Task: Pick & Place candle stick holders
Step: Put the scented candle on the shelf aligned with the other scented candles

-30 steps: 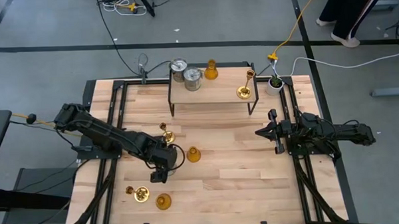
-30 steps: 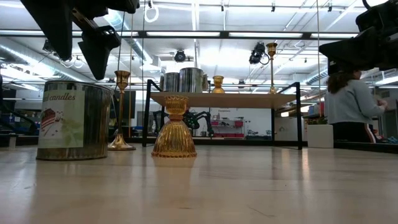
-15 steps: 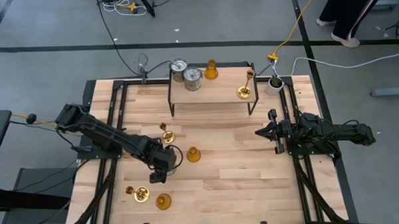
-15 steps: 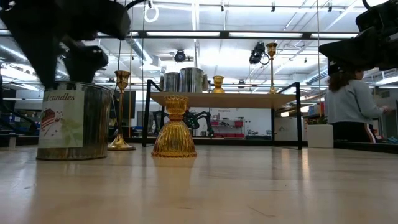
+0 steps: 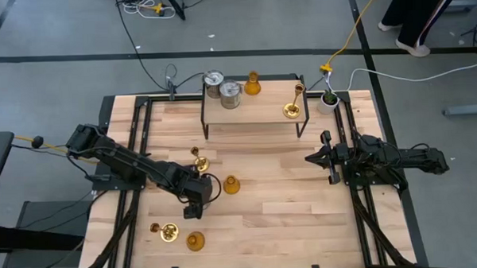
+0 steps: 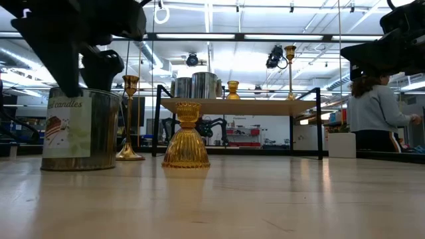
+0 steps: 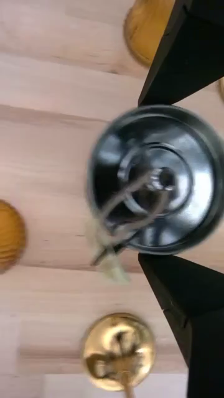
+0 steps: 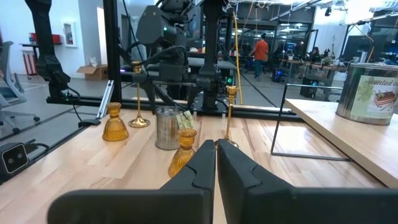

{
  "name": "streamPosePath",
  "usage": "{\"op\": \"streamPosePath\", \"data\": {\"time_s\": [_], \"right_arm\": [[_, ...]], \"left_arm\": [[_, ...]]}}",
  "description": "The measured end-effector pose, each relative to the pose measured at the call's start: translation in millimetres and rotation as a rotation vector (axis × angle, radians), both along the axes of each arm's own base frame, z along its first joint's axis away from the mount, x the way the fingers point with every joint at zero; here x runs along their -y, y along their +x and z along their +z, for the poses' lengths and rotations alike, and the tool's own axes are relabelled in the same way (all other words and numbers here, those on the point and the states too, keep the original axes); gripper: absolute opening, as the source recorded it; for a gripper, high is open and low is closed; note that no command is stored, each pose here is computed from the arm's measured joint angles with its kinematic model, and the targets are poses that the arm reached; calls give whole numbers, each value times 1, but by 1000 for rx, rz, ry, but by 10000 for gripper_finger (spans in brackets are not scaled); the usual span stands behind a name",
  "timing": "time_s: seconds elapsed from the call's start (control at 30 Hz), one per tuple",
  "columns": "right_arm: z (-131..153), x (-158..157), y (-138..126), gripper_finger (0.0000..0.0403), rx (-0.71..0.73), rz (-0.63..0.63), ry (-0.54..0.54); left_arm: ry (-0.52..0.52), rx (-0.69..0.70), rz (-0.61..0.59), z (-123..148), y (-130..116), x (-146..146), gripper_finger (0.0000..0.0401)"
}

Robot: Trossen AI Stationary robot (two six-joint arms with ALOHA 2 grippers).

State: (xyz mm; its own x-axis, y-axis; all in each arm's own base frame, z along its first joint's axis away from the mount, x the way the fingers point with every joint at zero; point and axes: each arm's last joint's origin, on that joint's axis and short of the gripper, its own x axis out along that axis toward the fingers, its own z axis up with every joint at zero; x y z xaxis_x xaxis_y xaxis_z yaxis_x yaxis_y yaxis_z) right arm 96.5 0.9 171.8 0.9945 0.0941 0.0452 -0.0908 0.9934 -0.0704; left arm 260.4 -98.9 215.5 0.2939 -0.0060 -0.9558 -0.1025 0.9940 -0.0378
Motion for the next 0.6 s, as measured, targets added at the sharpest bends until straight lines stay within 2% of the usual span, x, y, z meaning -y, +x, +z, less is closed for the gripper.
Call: {"op": "streamPosePath", "data": {"time_s": [0.1, 0.4, 0.6], "right_arm": [[0, 0, 0, 22, 0, 0, 0], [0, 0, 0, 22, 0, 0, 0], [0, 0, 0, 22, 0, 0, 0]], "left_arm": [[-8, 24, 5, -3, 3, -3, 397], [-29, -17, 46, -19, -1, -10, 397], [-32, -13, 46, -20, -1, -10, 396]]}}
